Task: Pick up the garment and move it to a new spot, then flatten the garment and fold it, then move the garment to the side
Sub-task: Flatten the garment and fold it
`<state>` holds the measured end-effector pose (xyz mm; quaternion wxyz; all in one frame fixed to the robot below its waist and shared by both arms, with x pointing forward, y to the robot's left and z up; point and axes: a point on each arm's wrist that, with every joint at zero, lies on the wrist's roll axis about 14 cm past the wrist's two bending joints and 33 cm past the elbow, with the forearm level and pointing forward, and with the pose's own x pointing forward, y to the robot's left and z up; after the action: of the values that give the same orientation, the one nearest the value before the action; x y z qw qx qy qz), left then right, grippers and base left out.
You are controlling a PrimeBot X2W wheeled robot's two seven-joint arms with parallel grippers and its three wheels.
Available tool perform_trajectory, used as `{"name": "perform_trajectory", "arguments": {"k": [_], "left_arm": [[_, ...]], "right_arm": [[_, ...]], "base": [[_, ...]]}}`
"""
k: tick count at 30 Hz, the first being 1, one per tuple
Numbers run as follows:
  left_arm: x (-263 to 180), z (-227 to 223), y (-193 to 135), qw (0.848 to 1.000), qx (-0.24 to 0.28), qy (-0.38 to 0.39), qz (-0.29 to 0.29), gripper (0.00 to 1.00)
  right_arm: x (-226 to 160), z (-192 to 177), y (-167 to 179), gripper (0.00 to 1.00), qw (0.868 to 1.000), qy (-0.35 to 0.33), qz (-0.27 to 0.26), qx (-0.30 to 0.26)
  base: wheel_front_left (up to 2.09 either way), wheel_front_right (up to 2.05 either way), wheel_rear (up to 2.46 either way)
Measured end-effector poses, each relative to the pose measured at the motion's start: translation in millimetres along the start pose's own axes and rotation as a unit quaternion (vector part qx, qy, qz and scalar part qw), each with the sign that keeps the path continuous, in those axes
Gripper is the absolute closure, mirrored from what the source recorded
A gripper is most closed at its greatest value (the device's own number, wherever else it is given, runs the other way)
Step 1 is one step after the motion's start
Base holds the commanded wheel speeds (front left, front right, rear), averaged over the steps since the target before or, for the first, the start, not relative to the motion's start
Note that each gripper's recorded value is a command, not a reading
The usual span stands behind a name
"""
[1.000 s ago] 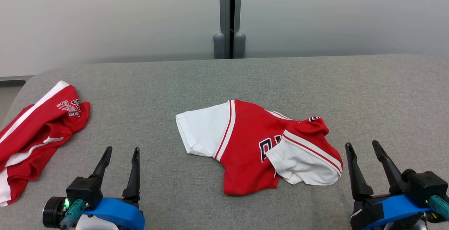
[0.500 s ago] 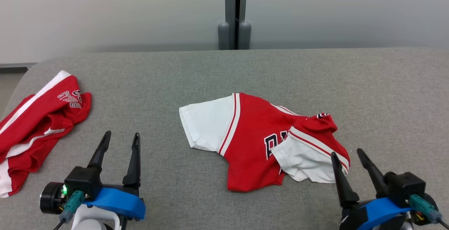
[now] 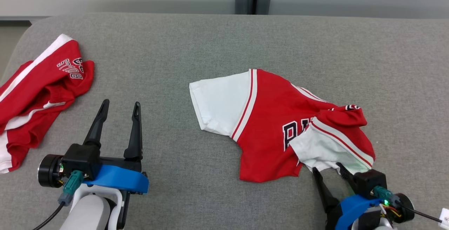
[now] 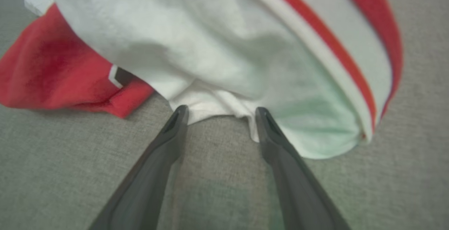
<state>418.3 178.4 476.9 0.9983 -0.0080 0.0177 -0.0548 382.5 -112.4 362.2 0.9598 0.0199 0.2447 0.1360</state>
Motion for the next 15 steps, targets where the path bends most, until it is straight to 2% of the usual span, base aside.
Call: {"name": "perform_trajectory", "arguments": {"k": [2, 3, 4, 5, 12, 15], "left_arm": [[0.1, -1.9, 1.5, 1.0, 0.002, 0.001, 0.003, 0.0], [0.0, -2.6, 2.0, 1.0, 0.001, 0.002, 0.004, 0.0], [0.0, -2.8, 2.0, 1.0, 0.001, 0.002, 0.005, 0.0], [0.0, -2.3, 2.1, 1.0, 0.001, 0.001, 0.005, 0.0], [-3.1, 8.6, 0.3, 1.0, 0.004, -0.014, 0.004, 0.0], [-4.3, 14.6, -1.9, 1.0, 0.006, -0.022, 0.001, 0.0]], "right_arm": [[6.3, -3.5, 3.4, 0.02, 1.0, 0.01, 0.009, -0.008], [8.4, -3.2, 6.2, 0.53, 1.0, 0.009, 0.014, -0.001], [9.1, -4.5, 7.2, 0.72, 1.0, 0.012, 0.017, -0.001], [9.5, -4.3, 8.9, 1.0, 1.0, 0.012, 0.021, -0.002], [-6.7, 7.5, 35.2, 1.0, 0.998, -0.022, 0.059, 0.02], [-16.3, 38.1, 53.4, 1.0, 0.993, -0.075, 0.091, 0.016]], "base": [[0.0, 0.0, 0.0], [0.0, 0.0, 0.0], [0.0, 0.0, 0.0], [0.0, 0.0, 0.0], [0.0, 0.0, 0.0], [0.0, 0.0, 0.0]]}}
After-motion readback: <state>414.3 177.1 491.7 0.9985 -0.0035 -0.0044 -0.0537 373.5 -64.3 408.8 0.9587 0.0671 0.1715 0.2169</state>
